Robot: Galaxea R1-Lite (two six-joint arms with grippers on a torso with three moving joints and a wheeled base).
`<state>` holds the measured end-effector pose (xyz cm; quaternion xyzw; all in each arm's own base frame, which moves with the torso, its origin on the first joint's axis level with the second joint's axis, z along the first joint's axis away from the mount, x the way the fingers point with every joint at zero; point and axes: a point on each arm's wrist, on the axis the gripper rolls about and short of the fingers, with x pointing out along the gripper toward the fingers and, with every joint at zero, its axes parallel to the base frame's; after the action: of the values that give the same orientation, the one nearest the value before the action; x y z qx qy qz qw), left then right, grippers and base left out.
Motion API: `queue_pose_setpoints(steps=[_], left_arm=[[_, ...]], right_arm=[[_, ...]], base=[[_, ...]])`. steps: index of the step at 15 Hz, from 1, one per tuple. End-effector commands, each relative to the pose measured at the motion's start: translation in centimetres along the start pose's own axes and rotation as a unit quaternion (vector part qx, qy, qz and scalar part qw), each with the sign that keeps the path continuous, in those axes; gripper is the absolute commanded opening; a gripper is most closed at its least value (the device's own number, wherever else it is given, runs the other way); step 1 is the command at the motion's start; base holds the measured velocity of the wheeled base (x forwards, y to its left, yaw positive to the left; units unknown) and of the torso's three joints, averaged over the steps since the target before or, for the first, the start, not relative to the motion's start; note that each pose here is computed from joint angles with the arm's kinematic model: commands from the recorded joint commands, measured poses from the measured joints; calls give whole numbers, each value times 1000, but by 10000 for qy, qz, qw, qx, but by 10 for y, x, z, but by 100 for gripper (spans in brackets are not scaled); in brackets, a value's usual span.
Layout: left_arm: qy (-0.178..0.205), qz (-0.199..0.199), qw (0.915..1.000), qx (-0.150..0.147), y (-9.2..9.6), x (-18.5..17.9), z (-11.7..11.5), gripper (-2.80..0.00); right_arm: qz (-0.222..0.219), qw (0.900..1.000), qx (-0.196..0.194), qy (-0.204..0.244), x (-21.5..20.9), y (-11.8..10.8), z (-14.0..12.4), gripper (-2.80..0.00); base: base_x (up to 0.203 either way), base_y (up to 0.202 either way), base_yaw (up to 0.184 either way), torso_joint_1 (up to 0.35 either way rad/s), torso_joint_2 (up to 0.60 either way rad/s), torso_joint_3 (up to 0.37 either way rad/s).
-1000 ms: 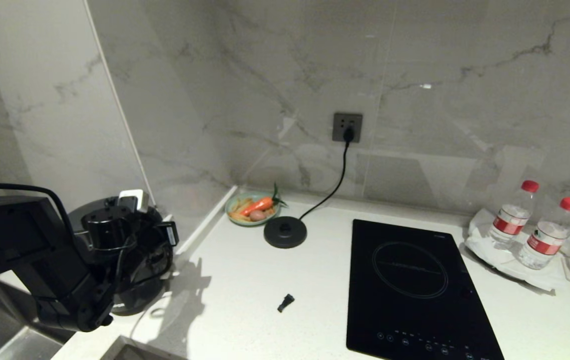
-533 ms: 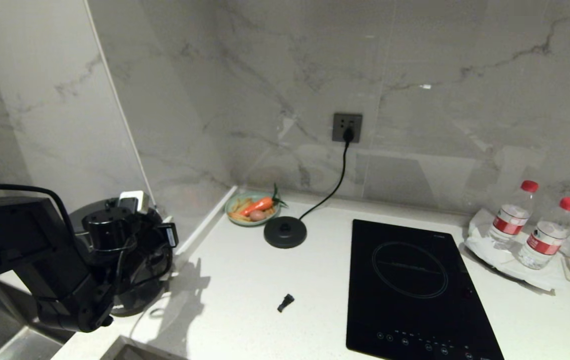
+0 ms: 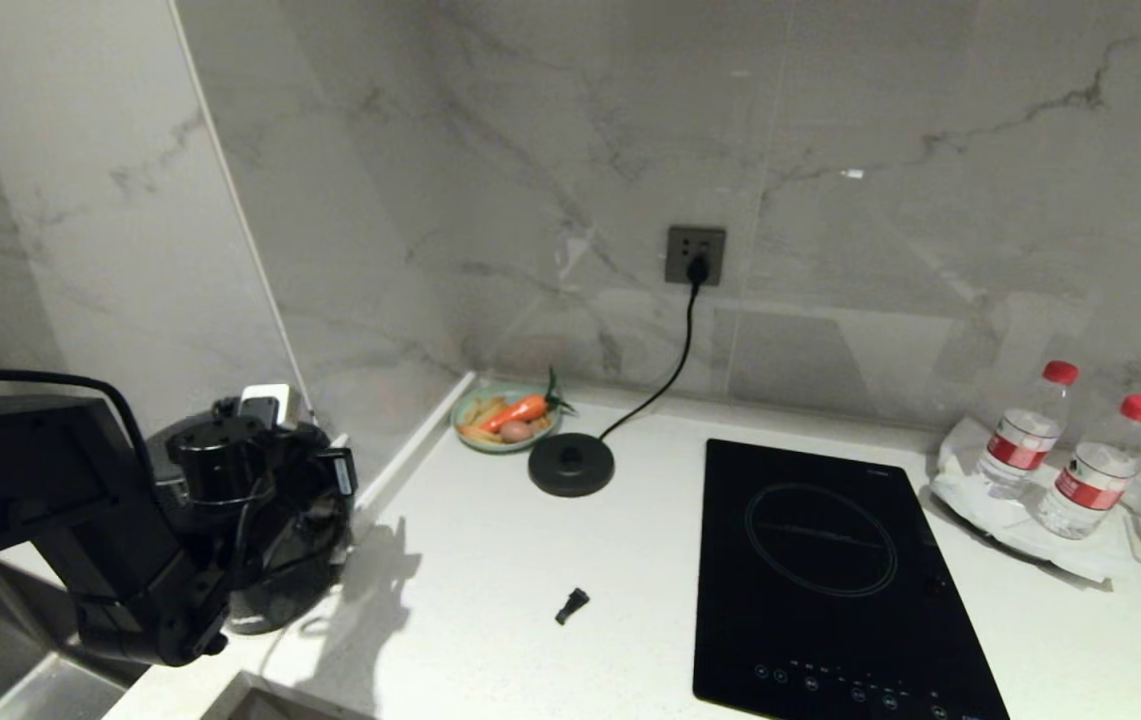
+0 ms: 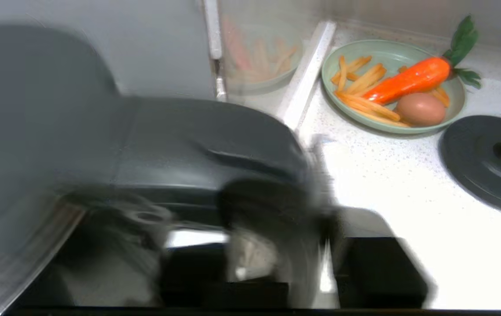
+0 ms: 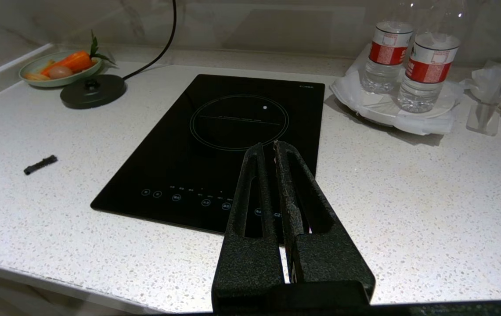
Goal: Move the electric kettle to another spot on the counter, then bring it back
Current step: Grab the kettle
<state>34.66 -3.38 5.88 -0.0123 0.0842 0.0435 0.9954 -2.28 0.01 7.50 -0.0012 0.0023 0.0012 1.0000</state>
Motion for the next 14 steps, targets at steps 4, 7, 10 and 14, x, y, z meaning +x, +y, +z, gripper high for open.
queue_pose_setpoints(steps=[4,7,10,14], left_arm=[[-10,-1,10000,-23,0,-2,1,0],[33,-7,10000,-13,0,-5,0,0],[122,-73,9999,1,-1,-17,0,0],[312,-89,9995,38,-2,-25,-8,0]], right_arm=[[3,10000,-4,0,0,0,0,-280],[3,10000,-4,0,0,0,0,-280],[3,10000,-4,0,0,0,0,-280],[3,10000,-4,0,0,0,0,-280]], base=[[0,0,0,0,0,0],[0,0,0,0,0,0],[0,0,0,0,0,0],[0,0,0,0,0,0]])
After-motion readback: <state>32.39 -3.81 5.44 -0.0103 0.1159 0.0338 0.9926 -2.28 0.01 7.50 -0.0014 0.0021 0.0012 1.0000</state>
